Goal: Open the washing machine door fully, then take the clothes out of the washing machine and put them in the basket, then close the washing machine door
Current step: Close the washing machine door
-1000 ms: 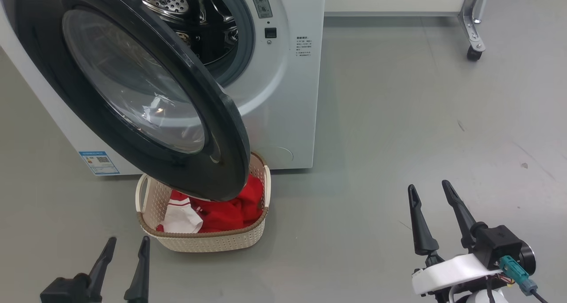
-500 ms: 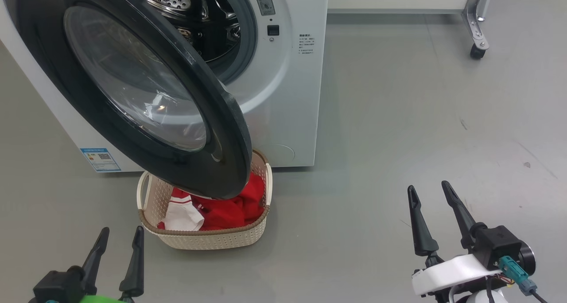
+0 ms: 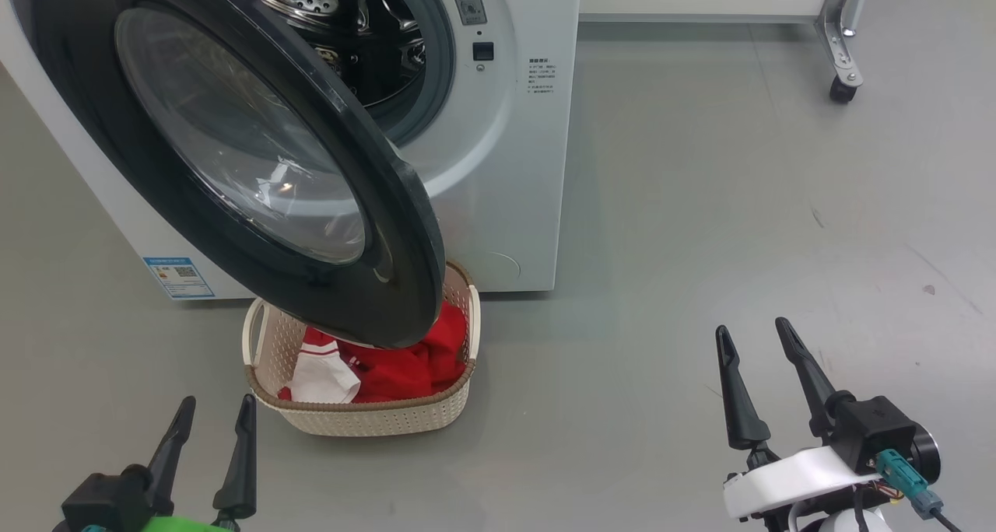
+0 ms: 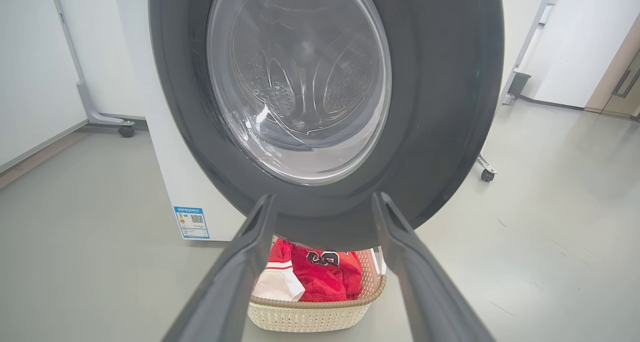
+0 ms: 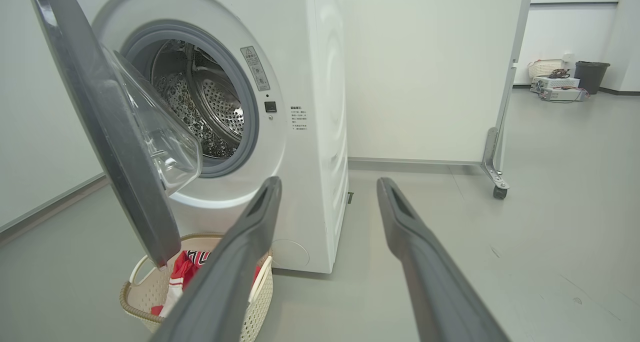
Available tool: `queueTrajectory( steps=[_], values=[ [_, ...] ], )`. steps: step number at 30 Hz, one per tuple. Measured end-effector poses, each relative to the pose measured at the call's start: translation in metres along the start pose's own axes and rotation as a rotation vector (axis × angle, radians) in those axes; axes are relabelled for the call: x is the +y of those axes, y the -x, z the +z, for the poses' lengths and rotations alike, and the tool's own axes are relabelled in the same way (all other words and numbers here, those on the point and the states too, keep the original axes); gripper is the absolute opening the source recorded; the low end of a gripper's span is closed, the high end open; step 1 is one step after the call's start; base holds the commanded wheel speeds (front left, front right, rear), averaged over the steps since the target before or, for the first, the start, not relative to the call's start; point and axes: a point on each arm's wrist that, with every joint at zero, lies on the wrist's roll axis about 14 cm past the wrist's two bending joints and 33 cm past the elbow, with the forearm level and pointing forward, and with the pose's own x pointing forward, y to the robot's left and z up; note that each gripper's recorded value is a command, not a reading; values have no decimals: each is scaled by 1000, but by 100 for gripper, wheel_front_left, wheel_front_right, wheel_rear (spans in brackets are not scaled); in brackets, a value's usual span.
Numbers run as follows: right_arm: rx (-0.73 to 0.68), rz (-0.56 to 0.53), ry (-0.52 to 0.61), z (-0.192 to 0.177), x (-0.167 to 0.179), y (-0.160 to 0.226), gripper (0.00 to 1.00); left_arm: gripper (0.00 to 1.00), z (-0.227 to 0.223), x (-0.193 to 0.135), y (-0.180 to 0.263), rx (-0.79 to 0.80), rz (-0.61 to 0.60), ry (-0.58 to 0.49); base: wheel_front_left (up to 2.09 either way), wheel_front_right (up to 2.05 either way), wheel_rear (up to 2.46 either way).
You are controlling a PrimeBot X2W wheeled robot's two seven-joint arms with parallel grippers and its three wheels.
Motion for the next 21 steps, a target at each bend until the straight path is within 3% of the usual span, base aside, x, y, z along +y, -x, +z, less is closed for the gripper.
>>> queueTrajectory(
  steps=[21],
  values=[
    [12,4,-5,-4,2,-1,100,100,-1,1,-1,2,3,-6,0,0,0]
  ],
)
